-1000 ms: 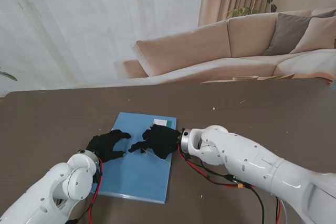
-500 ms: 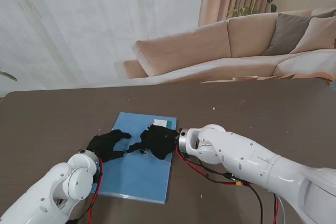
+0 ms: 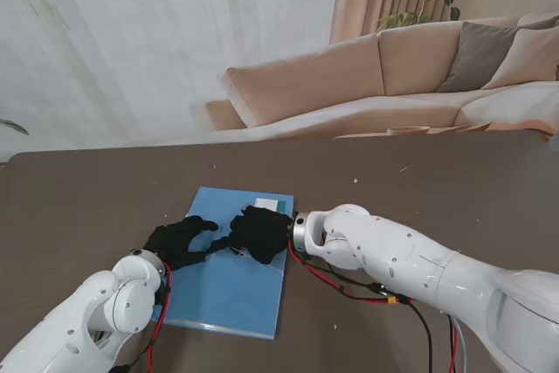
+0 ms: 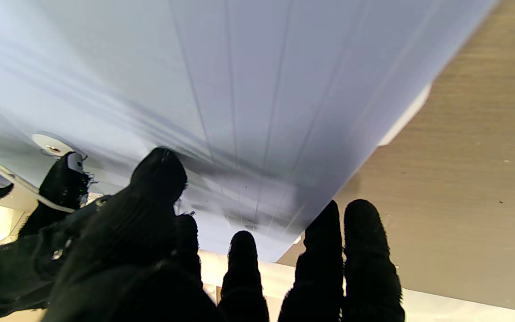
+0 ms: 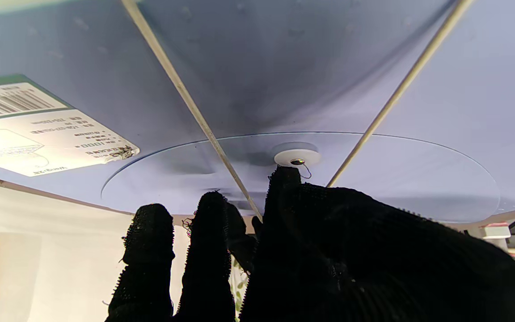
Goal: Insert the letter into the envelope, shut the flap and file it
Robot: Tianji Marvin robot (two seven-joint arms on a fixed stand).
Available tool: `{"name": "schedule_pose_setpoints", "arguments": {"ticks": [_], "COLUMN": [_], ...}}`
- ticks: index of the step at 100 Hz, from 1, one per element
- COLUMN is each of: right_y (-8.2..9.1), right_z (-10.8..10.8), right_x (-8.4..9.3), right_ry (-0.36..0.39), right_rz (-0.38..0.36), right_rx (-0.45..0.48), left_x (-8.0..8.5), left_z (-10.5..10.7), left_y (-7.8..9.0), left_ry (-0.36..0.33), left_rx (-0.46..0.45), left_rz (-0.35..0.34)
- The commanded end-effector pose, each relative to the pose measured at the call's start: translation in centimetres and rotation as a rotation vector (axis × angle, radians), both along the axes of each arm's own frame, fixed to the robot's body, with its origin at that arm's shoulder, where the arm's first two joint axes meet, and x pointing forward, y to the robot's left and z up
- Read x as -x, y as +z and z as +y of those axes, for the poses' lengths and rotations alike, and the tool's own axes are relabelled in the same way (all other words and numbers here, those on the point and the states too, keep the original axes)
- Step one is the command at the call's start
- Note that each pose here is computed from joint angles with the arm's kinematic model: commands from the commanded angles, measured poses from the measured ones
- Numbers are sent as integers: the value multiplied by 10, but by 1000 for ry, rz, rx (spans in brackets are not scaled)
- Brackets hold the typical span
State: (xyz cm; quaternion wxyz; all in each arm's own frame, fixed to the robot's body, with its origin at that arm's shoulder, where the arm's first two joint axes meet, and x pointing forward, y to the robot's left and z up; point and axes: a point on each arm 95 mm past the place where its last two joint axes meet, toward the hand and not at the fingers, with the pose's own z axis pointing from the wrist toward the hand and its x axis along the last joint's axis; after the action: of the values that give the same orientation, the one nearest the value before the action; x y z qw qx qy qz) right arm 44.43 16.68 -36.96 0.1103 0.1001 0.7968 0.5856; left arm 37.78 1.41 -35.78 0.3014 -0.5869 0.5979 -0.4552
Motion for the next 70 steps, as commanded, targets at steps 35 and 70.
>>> {"name": "schedule_pose_setpoints", "arguments": {"ticks": [35,70], "right_y": [3,1], "right_z": [14,21], "right_x": [-4,-6], "right_ry": [30,56], "right_rz": [-21,-41], "right_rx": [-10,-4], "left_x": [5,4], "left_z": [-5,-5], "left_y": [-5,-5], "left_ry": [-12,-12], "left_rx": [14,16], "left_rz": [29,28]}}
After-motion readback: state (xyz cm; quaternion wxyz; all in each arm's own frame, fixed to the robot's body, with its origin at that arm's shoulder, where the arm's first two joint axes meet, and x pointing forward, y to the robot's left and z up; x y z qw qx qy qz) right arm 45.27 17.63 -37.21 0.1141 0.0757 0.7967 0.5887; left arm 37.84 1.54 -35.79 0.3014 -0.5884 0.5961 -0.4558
